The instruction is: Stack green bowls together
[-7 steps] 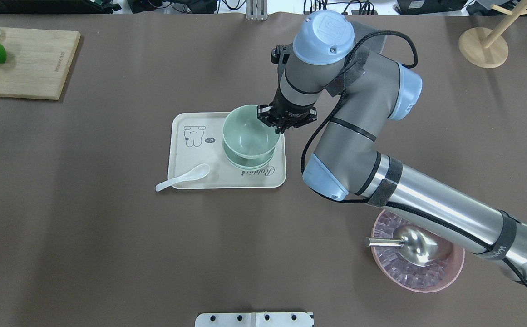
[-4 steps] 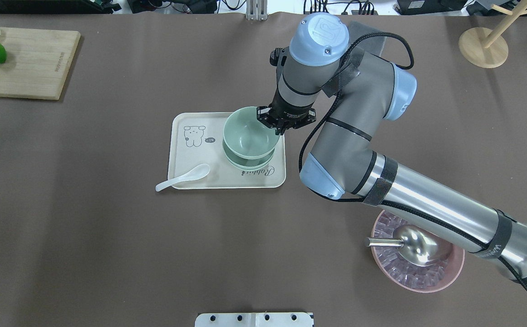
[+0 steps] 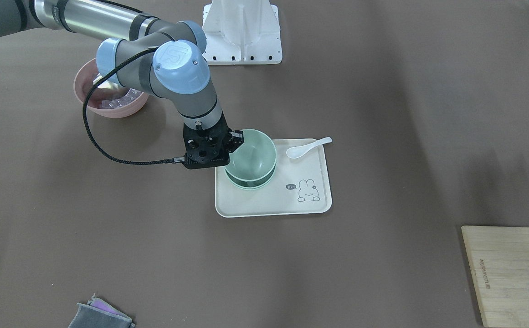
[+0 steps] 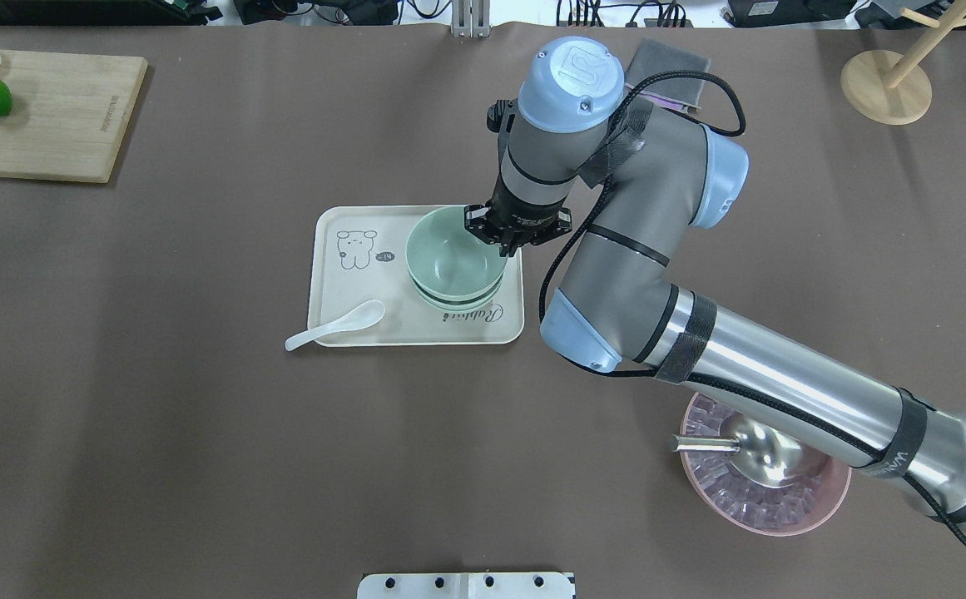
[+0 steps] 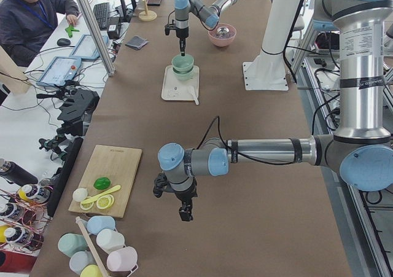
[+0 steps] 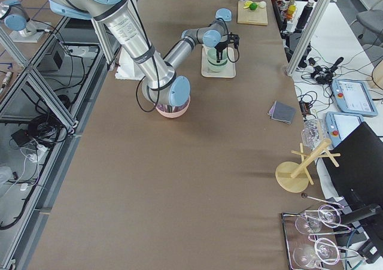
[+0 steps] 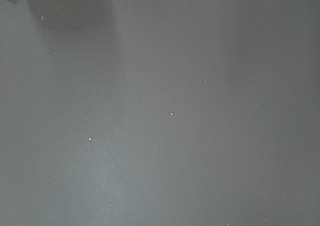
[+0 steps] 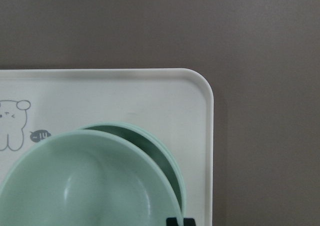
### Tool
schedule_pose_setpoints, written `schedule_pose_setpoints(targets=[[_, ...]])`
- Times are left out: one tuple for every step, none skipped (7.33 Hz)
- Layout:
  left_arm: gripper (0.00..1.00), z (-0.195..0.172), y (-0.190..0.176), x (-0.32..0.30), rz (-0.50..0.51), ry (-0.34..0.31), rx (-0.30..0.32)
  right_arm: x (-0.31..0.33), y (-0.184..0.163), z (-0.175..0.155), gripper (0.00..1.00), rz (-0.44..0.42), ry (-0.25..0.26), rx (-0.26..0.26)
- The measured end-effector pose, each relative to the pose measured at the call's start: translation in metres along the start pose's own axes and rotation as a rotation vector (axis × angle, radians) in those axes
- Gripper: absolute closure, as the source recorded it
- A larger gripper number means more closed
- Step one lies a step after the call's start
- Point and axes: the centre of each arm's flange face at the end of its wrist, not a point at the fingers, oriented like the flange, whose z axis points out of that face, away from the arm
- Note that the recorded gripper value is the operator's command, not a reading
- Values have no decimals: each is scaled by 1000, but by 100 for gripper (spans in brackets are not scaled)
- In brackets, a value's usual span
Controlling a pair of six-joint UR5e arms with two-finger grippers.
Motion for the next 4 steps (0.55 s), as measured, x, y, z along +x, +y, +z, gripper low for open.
schedule_pose_setpoints(targets=[[1,0,0,0,1,0,0,-3,-2,2,100,1,3,-2],[1,0,0,0,1,0,0,-5,-4,4,100,3,7,-4],[1,0,0,0,1,0,0,-6,-4,7,100,4,11,-8],[1,0,0,0,1,0,0,-5,-4,10,100,3,14,-11]])
